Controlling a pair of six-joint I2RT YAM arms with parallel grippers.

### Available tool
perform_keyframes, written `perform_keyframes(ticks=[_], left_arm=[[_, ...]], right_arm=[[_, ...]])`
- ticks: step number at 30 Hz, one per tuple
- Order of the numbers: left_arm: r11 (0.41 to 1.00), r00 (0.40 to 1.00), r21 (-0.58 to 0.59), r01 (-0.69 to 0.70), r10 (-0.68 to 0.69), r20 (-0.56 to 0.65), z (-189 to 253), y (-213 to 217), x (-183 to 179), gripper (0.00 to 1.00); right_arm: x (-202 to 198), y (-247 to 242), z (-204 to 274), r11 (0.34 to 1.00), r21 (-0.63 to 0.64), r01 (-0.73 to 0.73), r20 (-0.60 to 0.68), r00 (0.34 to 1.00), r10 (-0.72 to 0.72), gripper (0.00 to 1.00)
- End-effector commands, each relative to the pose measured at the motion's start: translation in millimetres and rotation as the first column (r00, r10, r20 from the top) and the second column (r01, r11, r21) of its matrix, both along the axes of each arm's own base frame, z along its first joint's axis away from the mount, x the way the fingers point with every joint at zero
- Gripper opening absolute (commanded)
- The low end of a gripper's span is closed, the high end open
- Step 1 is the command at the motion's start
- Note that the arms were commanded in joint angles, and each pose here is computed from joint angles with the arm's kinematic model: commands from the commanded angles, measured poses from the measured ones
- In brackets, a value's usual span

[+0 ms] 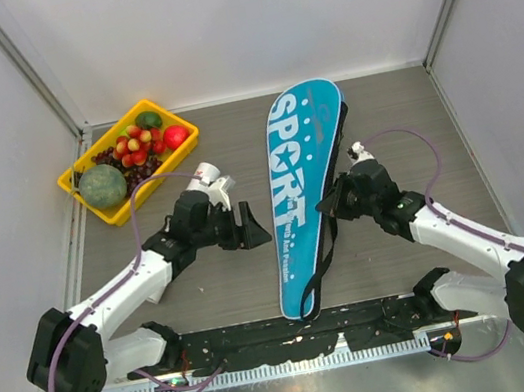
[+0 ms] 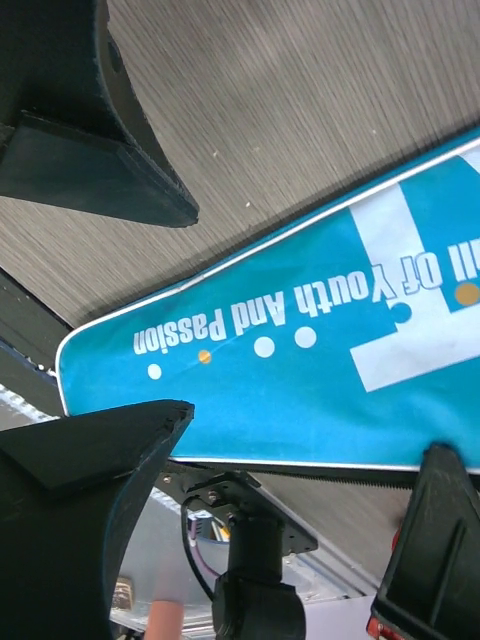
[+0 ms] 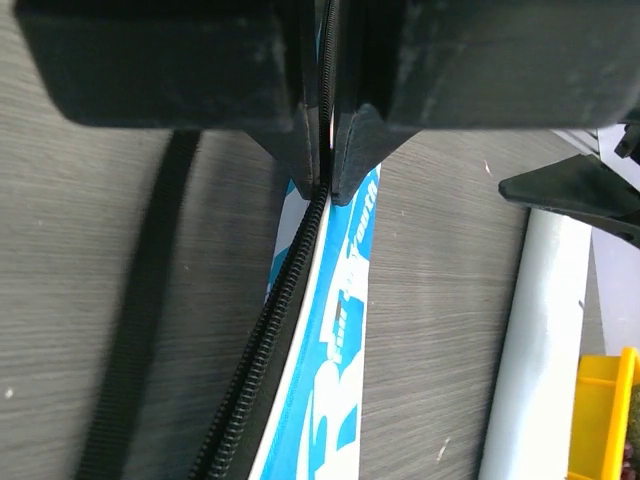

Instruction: Pack up the badminton gear

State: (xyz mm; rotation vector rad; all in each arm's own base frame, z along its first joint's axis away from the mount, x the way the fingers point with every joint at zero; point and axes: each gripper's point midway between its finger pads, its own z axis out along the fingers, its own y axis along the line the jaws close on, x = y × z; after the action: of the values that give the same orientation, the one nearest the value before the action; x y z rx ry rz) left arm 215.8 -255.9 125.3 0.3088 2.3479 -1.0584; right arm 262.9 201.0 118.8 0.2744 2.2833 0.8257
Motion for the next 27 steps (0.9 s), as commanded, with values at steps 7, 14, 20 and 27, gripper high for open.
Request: perform_keyframes(ticks=[7,14,20,27], left_arm=[[0.988,0.915,0.101,0.116,-0.146,0.376,60,-36,-13,0.72],[0.977,0.811,0.212,0.007,-0.130,0.571,67,-43,-22,0.74],[0.968,0.704,0.252,-0.025,-0.161,0.692,70,-53,-26,0.77],[0.921,0.660,0.383,-0.069,-0.246,0.710,50,-63,-26,0.79]], right_arm=[[2,15,62,0.974,0.139,0.180,0.027,0.982,-0.185,0.05],[-9,40,90,0.927,0.305,0.220,-0.037,0.975,-0.219,0.05],[-13,53,99,0.903,0.367,0.225,-0.072,0.974,-0.213,0.05],[-14,55,99,0.886,0.396,0.241,-0.093,0.971,-0.222,0.05]])
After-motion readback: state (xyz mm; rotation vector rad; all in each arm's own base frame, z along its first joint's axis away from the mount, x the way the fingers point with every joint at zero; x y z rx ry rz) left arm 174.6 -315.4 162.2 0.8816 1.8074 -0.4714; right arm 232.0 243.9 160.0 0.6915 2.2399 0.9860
